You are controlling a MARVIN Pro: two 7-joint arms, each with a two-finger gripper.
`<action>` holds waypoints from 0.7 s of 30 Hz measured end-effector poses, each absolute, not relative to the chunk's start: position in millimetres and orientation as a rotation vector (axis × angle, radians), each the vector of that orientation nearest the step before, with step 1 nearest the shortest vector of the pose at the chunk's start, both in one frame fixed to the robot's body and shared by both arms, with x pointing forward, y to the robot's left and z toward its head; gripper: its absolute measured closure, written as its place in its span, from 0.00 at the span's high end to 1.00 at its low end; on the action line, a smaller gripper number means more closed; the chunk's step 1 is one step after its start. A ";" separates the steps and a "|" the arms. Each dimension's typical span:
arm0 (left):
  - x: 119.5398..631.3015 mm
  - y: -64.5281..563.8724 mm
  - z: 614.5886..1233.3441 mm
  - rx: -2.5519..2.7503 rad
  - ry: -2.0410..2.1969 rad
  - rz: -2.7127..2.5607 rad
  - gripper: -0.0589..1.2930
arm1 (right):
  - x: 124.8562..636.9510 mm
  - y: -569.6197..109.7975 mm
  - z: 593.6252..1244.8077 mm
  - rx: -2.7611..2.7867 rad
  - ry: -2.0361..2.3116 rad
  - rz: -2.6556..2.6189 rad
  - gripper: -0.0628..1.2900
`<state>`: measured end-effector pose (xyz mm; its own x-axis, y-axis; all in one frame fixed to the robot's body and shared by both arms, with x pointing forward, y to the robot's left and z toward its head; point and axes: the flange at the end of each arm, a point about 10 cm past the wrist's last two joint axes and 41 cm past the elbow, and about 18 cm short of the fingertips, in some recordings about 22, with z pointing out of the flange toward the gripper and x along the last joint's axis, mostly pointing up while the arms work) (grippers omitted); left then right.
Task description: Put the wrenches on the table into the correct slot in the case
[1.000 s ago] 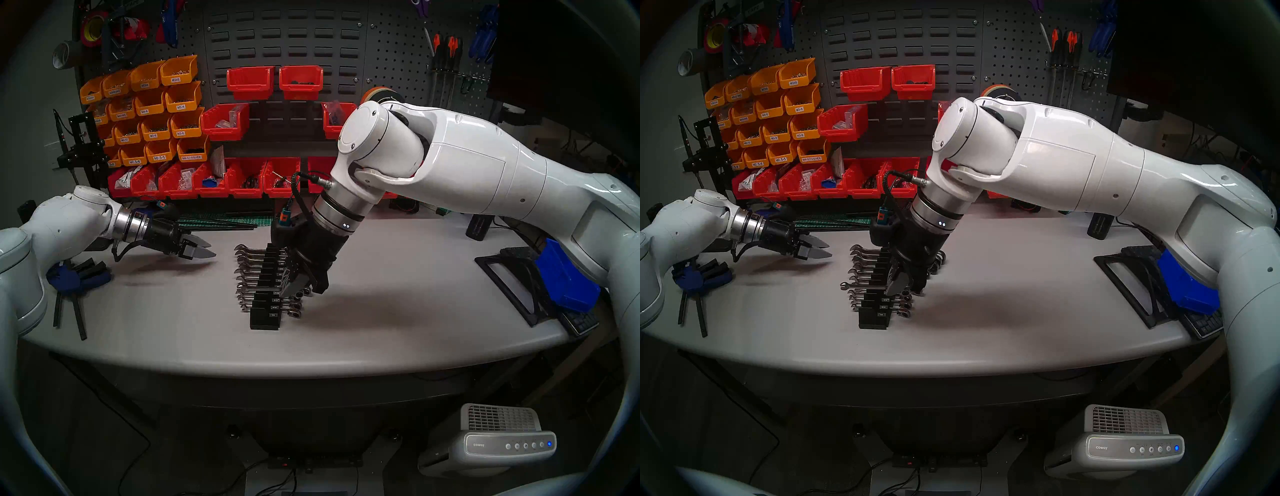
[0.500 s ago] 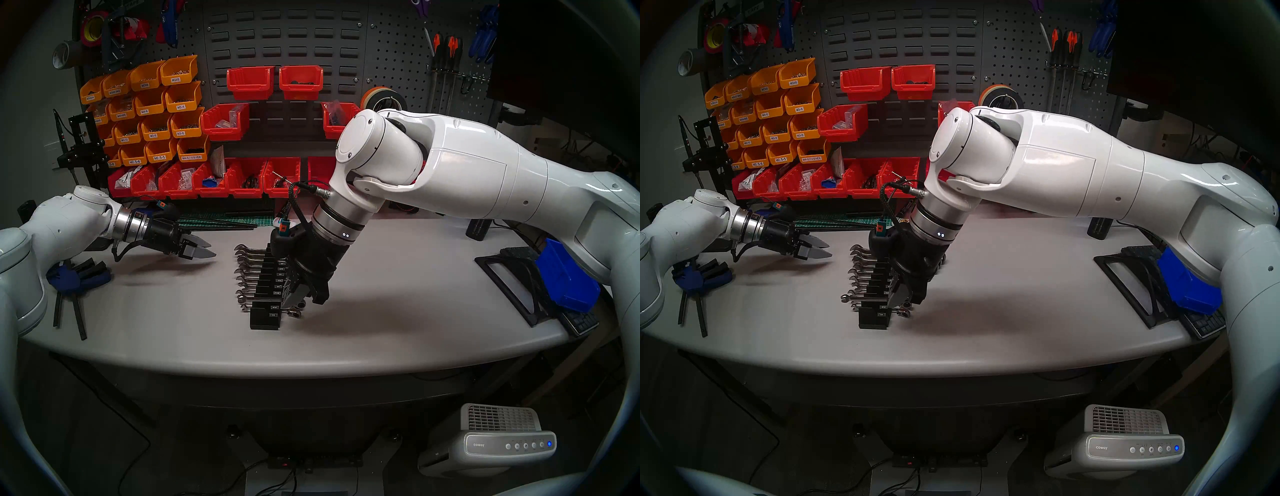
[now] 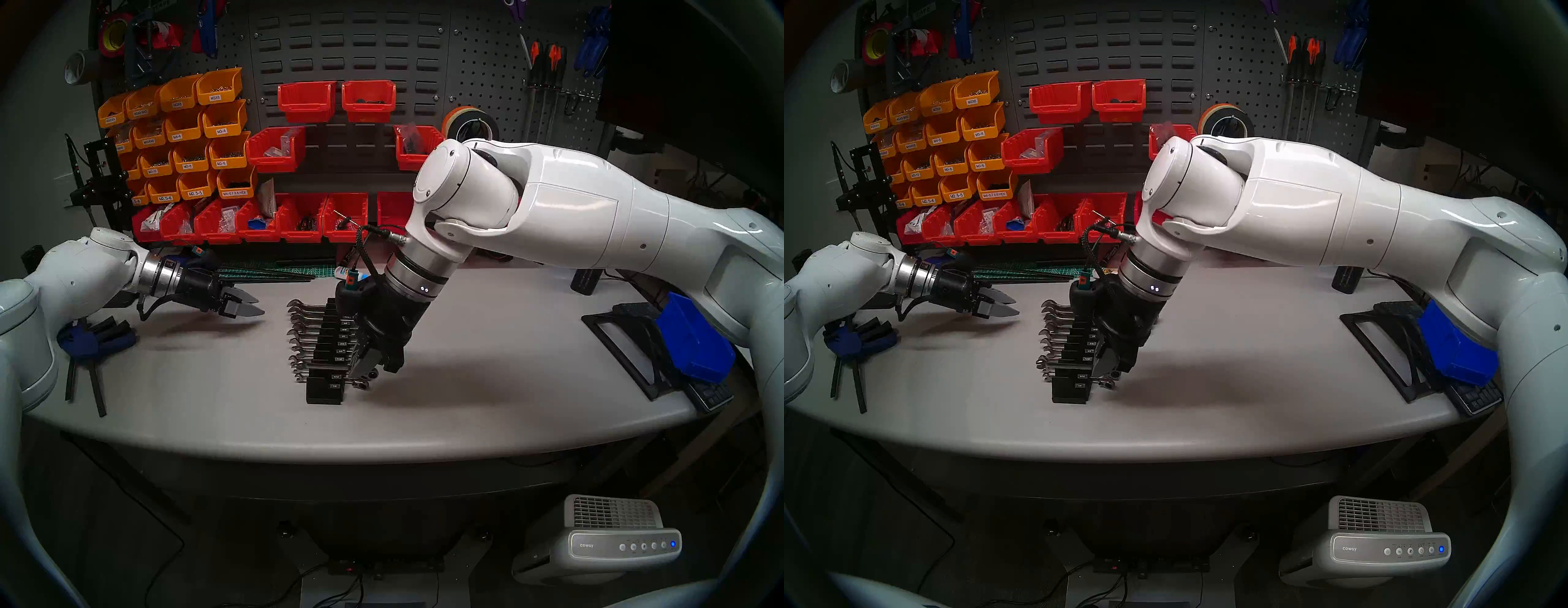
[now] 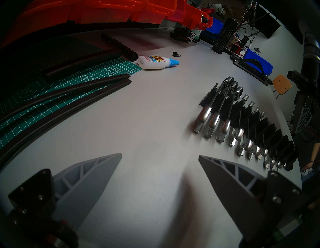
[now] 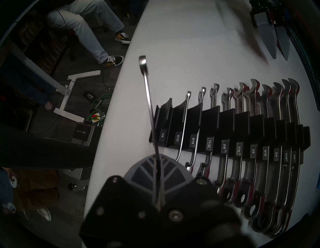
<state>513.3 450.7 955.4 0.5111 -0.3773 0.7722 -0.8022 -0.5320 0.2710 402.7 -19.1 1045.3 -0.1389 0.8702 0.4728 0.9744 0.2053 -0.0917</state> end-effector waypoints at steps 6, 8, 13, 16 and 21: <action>513.3 450.7 955.4 2.128 -0.959 0.879 0.96 | 402.2 -15.6 1041.3 -1.711 -2.064 -0.308 0.02; 513.3 450.7 955.4 2.128 -0.959 0.879 0.96 | 402.4 -14.4 1040.0 -1.710 -2.066 -0.301 0.02; 513.3 450.7 955.4 2.128 -0.959 0.879 0.96 | 402.9 -11.6 1037.6 -1.709 -2.069 -0.284 0.02; 513.3 450.7 955.4 2.128 -0.959 0.879 0.96 | 403.3 -9.1 1036.1 -1.711 -2.071 -0.274 0.02; 513.3 450.7 955.5 2.128 -0.959 0.879 0.96 | 404.7 -4.9 1034.0 -1.718 -2.075 -0.258 0.02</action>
<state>513.3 450.7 955.5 0.5111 -0.3773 0.7723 -0.8022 -0.5320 0.2710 404.7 -4.9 1034.0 -0.1384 0.8878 0.4389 0.9684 0.2142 -0.1280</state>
